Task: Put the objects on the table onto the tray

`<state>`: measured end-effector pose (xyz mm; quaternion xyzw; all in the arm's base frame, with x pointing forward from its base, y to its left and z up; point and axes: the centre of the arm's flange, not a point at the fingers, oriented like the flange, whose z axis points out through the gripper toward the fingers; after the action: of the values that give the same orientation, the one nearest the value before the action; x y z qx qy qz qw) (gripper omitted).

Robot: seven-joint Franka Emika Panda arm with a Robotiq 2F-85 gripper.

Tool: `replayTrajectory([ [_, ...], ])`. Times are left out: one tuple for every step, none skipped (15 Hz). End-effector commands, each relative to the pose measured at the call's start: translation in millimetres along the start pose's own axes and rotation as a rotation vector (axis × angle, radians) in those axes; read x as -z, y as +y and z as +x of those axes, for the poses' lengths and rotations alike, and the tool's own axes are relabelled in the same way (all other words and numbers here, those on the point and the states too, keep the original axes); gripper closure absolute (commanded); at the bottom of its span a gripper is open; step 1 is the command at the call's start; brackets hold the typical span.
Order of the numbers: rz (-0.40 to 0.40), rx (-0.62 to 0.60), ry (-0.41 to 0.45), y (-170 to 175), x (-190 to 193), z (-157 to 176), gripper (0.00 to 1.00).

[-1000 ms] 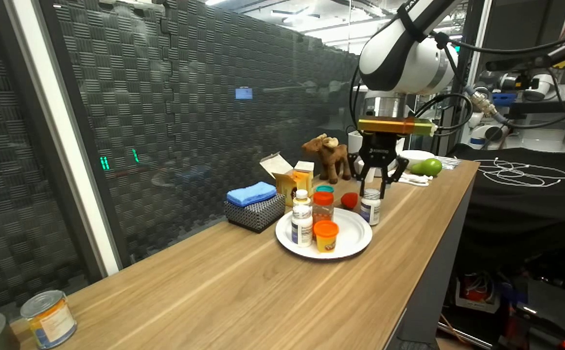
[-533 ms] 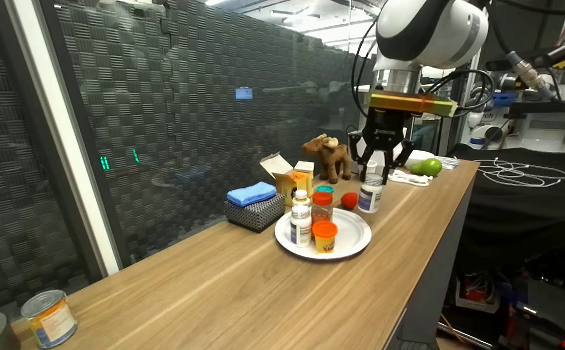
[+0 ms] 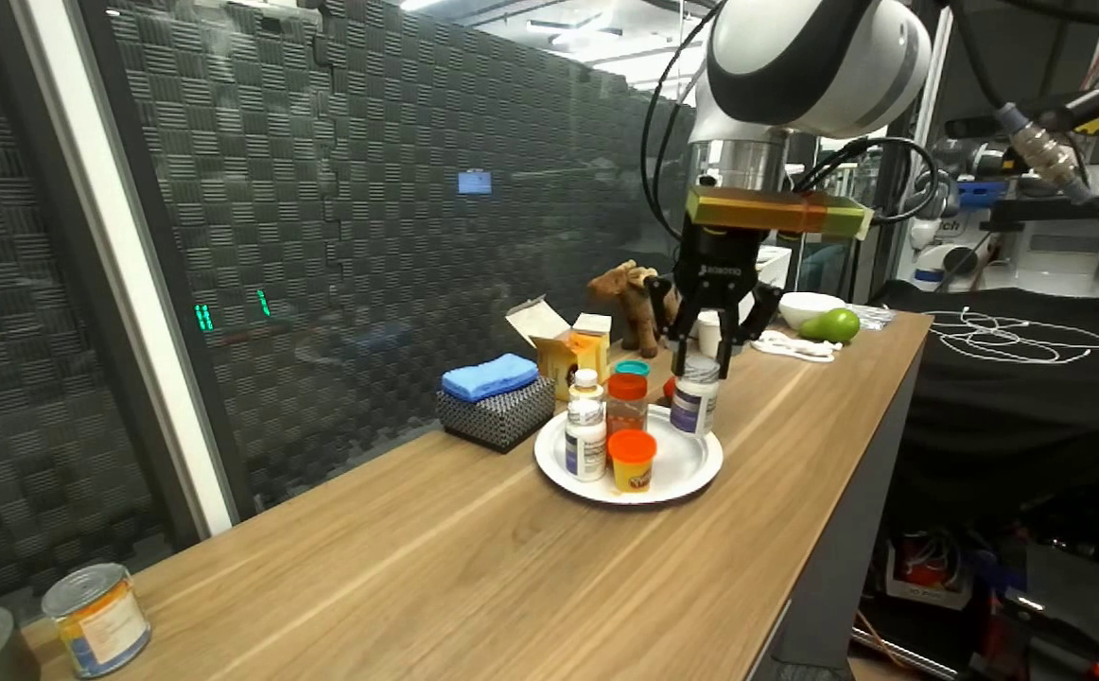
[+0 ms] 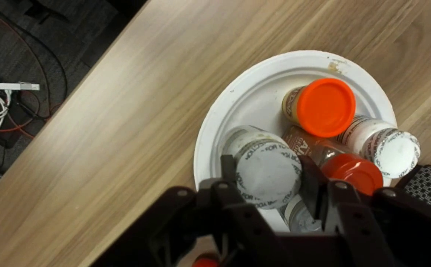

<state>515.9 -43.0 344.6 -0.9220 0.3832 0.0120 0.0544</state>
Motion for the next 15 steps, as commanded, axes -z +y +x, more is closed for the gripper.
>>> replayTrajectory([
  [-0.012,0.020,0.020,-18,-19,2,0.80],
  [-0.016,0.023,0.023,-21,-27,1,0.80],
  [-0.021,0.029,0.019,-23,-32,1,0.80],
  [-0.027,0.033,0.009,-24,-38,0,0.80],
  [-0.031,0.036,-0.001,-25,-43,0,0.80],
  [-0.036,0.044,-0.015,-26,-47,-1,0.80],
  [-0.035,0.049,-0.019,-27,-49,-2,0.80],
  [-0.034,0.052,-0.021,-29,-50,-2,0.80],
  [-0.029,0.058,-0.023,-30,-49,-3,0.80],
  [-0.026,0.061,-0.021,-30,-48,-4,0.80],
  [-0.019,0.063,-0.019,-29,-46,-5,0.80],
  [-0.021,0.063,-0.012,-28,-45,-6,0.80],
  [-0.021,0.060,-0.007,-26,-44,-6,0.80],
  [-0.023,0.061,-0.001,-23,-42,-6,0.30],
  [-0.018,0.058,0.001,-21,-40,-6,0.29],
])
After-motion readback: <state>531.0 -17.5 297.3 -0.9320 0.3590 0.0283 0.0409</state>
